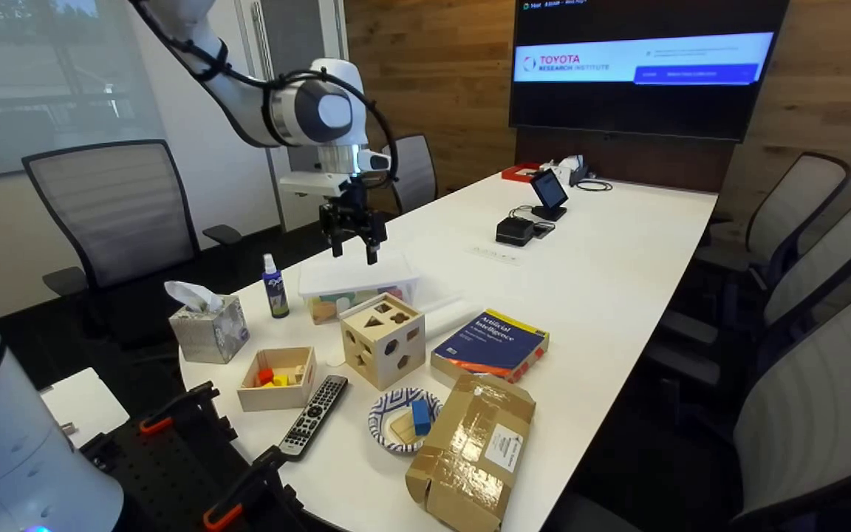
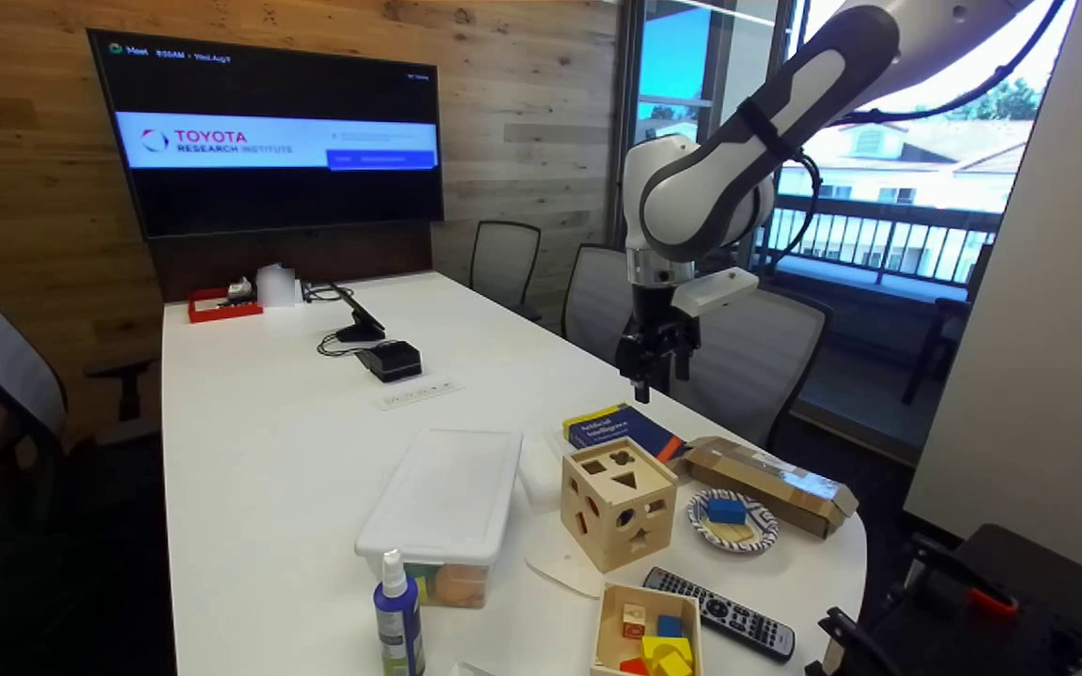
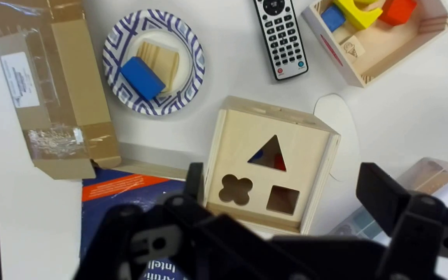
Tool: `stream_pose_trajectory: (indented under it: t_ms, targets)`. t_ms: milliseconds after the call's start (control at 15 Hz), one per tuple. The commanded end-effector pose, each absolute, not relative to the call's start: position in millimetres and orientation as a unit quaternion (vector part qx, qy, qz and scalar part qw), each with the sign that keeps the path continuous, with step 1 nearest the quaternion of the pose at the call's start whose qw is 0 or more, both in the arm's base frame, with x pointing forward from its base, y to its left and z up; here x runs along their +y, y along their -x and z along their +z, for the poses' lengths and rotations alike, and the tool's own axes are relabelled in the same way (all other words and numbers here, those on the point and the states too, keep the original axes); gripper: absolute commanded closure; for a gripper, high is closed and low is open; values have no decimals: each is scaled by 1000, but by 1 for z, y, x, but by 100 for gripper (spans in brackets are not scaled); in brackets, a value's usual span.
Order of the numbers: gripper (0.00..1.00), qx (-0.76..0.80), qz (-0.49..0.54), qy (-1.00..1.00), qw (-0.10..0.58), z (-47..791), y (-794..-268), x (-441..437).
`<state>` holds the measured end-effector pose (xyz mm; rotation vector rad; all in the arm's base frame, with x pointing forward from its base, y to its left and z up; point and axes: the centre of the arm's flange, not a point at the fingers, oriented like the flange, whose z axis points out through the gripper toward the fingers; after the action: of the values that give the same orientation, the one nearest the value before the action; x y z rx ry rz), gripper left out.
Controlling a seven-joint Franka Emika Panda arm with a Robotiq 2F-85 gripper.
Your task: Open the wooden box
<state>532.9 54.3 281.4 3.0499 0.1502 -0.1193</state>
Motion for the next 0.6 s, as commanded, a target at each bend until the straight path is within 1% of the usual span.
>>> stream_pose_trajectory:
  t_ms: [0, 267, 533]
  targets:
    - [0, 39, -21, -999, 12, 248, -547, 61]
    - [0, -12, -1, -1000, 4, 215, -558, 62]
    - [0, -40, 6, -999, 4, 192, -581, 49]
